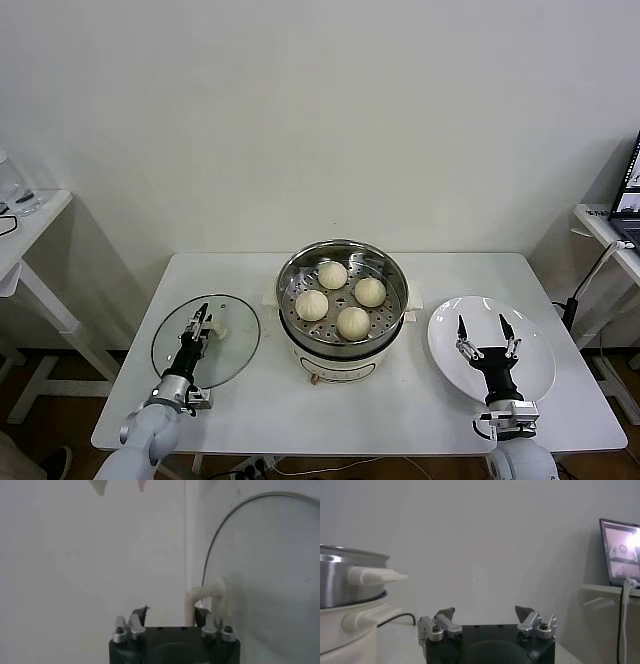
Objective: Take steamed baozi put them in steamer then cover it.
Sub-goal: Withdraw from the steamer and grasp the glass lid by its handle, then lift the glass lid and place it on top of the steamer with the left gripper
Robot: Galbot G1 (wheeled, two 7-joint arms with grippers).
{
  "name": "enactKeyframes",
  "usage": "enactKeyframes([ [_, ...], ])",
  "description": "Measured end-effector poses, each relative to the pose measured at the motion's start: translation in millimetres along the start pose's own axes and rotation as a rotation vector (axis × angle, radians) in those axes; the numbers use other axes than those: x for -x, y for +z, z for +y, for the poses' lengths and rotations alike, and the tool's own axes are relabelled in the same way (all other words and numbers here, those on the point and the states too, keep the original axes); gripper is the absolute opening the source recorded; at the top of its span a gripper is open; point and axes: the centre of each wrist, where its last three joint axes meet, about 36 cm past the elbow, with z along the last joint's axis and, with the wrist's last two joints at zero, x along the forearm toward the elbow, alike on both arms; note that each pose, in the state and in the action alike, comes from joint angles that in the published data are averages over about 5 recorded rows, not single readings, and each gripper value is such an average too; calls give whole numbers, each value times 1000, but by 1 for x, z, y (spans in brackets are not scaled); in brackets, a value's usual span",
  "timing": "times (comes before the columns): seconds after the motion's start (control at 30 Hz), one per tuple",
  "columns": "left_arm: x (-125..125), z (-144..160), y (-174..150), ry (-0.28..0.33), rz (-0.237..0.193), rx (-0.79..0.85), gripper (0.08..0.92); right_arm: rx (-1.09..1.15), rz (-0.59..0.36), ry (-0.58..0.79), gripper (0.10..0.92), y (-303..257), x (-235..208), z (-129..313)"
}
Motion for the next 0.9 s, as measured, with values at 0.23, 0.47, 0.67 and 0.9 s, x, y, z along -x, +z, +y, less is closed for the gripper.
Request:
enactKeyframes([
  [0.23,0,-2,1,10,11,2,288,1,-5,-4,823,-1,1,1],
  [0.47,-1,-2,4,18,21,-6,188,7,-11,-11,823,-1,1,5],
  [0.67,-4,12,9,-17,35,-19,188,8,-17,-15,823,-3,2,7],
  [0.9,-9,66,20,-117,66,-20,188,12,-28,-20,823,-6,6,10],
])
